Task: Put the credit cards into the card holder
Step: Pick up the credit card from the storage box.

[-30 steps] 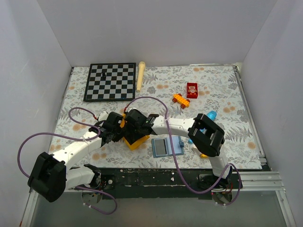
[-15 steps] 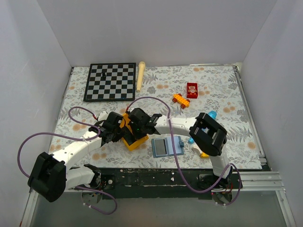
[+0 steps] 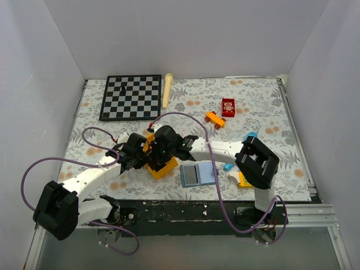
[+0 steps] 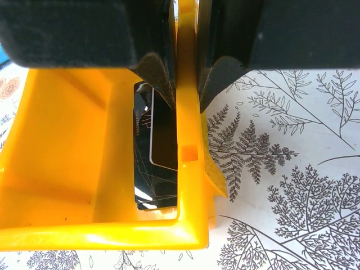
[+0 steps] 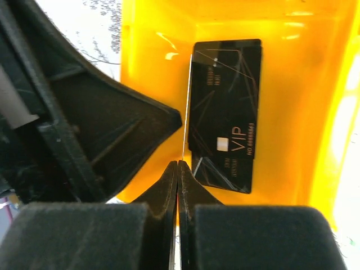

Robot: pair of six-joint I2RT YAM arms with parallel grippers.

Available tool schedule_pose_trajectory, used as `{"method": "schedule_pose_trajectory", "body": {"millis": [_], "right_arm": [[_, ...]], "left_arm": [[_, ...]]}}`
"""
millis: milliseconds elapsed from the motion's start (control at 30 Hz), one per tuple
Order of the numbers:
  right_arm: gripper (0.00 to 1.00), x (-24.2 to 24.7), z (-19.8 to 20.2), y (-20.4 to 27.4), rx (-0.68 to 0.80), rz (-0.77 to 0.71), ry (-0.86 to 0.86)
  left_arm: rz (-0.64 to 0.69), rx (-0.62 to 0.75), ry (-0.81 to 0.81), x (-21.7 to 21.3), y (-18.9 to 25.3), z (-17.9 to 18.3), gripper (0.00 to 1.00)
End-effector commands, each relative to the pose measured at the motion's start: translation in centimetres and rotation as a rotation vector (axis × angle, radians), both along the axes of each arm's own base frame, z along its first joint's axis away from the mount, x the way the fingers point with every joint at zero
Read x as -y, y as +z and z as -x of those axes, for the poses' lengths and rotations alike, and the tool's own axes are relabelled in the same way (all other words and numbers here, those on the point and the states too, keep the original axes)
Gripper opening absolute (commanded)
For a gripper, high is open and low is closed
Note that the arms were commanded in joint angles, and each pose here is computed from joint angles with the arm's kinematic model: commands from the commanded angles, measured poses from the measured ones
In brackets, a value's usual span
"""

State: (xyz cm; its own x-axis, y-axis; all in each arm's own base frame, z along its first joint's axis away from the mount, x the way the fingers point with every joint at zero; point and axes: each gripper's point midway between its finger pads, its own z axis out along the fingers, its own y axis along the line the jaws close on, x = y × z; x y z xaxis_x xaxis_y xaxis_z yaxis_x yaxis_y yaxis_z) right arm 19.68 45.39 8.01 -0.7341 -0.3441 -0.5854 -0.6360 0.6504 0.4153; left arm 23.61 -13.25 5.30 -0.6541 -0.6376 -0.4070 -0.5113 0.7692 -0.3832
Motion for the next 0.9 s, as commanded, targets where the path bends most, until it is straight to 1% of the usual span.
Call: {"method": "schedule_pose_trajectory", "body": {"millis": [0,133,267,500,633,667,700,733,767,833,867], "right_arm": [[0.01,-1.0,0.5,2.7,0.007,-0.103,0.022],[0.01,0.0,-0.3,2.9,0.035,-0.077,-0.025],[0.01,1.0,-1.0,2.1,0.022,-0.058,-0.061],[0.01,0.6,-0.3,1.3,-0.021,-0.099,-0.025],[0.01,0.4,-0.3,0.9,-0.033,-0.09,-0.025],[0.05,0.5,-0.5,0.8,-0.032,-0.076,-0.035],[0.12,0.8,-0.8,0.6,-0.025,-0.052,-0.05],[0.15,0.9,-1.2,0.7,-0.014,-0.031,-0.062],[0.23,1.2,-1.6,0.5,-0.001,-0.001,-0.073],[0.29,1.7,-2.5,0.0,0.023,0.065,-0.102],[0.29,1.4,-2.8,0.3,0.033,0.079,-0.1]], "left_arm": [[0.037,0.04,0.009,0.7,1.2,-1.0,0.0],[0.035,0.039,0.008,0.7,1.2,-0.9,0.0],[0.037,0.042,0.012,0.7,1.3,-1.0,0.0],[0.033,0.038,0.011,0.7,1.3,-1.0,0.0],[0.031,0.038,0.013,0.6,1.3,-0.9,0.0],[0.03,0.037,0.013,0.6,1.2,-0.9,0.0],[0.032,0.038,0.013,0.6,1.3,-1.0,0.0],[0.032,0.038,0.013,0.6,1.3,-1.0,0.0],[0.032,0.036,0.011,0.7,1.3,-1.0,0.0],[0.031,0.035,0.011,0.7,1.3,-1.0,0.0],[0.031,0.036,0.011,0.7,1.4,-1.0,0.0]]}}
